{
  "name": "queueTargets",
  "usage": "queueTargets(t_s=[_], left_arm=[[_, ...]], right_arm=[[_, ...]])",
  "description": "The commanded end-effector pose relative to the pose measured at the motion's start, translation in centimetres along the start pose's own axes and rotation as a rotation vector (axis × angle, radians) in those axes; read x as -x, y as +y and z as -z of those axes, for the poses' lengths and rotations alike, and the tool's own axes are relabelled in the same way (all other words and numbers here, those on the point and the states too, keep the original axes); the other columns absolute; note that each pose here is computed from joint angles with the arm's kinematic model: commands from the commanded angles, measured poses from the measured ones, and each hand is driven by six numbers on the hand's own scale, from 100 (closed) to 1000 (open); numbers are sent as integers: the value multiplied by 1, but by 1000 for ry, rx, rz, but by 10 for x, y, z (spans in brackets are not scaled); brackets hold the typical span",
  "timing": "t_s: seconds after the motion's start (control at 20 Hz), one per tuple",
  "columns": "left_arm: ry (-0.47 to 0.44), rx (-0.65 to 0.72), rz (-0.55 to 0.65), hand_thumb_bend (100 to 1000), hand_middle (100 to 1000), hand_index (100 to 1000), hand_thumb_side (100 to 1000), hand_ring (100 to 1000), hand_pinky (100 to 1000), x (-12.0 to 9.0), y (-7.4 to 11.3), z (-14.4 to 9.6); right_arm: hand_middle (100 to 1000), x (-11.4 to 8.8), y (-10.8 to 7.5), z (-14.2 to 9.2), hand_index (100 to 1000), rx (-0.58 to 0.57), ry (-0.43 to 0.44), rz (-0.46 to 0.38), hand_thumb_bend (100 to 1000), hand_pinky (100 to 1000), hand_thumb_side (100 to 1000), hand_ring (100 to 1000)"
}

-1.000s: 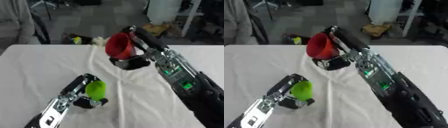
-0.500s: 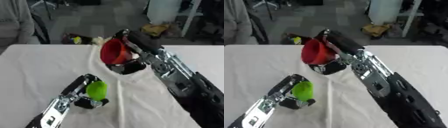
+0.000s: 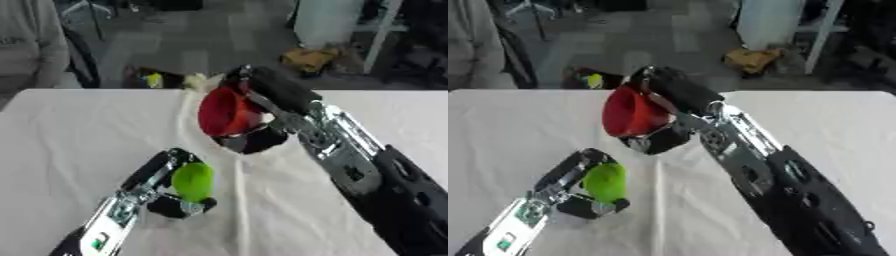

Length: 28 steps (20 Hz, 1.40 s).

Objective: Pour the contents of one cup into another cup.

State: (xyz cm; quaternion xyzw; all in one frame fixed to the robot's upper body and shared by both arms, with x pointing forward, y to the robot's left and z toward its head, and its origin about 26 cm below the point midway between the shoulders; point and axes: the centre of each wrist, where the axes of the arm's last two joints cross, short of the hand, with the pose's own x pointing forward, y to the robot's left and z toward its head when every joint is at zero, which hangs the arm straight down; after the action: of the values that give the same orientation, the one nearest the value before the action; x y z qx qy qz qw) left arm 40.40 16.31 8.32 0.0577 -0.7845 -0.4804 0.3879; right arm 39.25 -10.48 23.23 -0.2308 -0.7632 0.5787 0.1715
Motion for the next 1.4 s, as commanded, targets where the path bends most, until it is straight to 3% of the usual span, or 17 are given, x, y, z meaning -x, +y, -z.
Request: queueTargets(t_s=[0.05,0.6,0.9,1.4], left_arm=[[-46,0,21,279,355,626,212,104,100,-9,9,8],[-83,46,28,275,354,624,216,102,100,-15,6,11],[-85,61,29,272,353,624,217,101,100,-15,5,11],[-81,74,33,270,352,622,217,113,100,-14,4,9]], right_arm=[[311,0,-8,6,401,-2,-28,-66,100,552,254,329],[314,12,14,10,399,-45,-29,-165,100,558,267,333],[246,17,20,10,408,-59,-33,-205,100,564,273,277],[267,22,22,8,421,-78,-56,-264,100,576,293,291]])
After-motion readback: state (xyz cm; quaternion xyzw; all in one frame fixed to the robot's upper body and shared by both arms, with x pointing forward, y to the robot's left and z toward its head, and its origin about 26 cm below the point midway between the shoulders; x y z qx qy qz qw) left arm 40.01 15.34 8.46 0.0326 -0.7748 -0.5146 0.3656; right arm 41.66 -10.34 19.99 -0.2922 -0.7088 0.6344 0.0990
